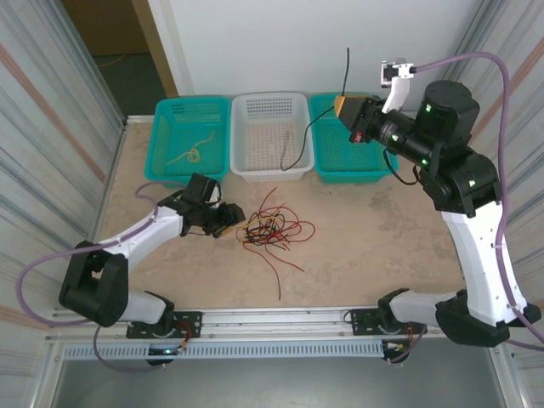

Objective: Untangle the cables

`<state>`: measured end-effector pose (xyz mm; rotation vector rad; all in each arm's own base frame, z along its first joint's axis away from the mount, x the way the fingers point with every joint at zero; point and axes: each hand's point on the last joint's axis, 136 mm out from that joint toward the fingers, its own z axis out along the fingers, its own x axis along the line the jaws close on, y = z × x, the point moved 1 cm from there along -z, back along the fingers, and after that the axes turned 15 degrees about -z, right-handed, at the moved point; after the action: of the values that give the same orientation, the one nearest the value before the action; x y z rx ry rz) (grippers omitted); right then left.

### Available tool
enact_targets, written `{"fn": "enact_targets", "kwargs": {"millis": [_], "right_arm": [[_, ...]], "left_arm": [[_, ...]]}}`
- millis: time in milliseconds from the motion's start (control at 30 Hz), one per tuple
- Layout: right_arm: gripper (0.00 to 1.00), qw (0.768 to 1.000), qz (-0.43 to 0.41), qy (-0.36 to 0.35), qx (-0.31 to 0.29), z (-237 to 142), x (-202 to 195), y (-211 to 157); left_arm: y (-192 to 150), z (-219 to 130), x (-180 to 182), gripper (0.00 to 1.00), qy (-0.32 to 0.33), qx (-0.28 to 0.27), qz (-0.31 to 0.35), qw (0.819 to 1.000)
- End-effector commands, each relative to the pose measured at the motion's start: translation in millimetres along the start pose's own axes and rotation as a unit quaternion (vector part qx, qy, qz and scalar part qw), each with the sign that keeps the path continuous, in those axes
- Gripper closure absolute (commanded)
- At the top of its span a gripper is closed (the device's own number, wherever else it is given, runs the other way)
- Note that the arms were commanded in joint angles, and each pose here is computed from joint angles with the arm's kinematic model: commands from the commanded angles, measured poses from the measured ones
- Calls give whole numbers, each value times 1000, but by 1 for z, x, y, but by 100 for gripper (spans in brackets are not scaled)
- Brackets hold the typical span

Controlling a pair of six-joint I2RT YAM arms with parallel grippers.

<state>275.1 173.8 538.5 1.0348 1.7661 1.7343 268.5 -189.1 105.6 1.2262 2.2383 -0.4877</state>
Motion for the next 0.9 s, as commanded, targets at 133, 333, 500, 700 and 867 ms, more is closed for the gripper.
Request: {"fn": "enact_targets", "kwargs": {"millis": [133,333,500,700,867], "right_arm": [[100,991,3,-132,16,10,-70,22],[100,977,6,-212,25,25,-136,25],[100,972,26,-231,44,48,-185,13],[98,957,73,-239,150,96,-242,-60],[87,928,118,-242,258,125,-272,-141]], "left_arm": [[-1,-30,-4,53,17,-25,16,999],[-6,-36,-6,55,9,-21,22,999],[-5,-46,-9,56,10,-31,27,999],[3,-67,-14,56,26,-67,48,996],[1,-62,-15,56,27,-52,49,997]]}}
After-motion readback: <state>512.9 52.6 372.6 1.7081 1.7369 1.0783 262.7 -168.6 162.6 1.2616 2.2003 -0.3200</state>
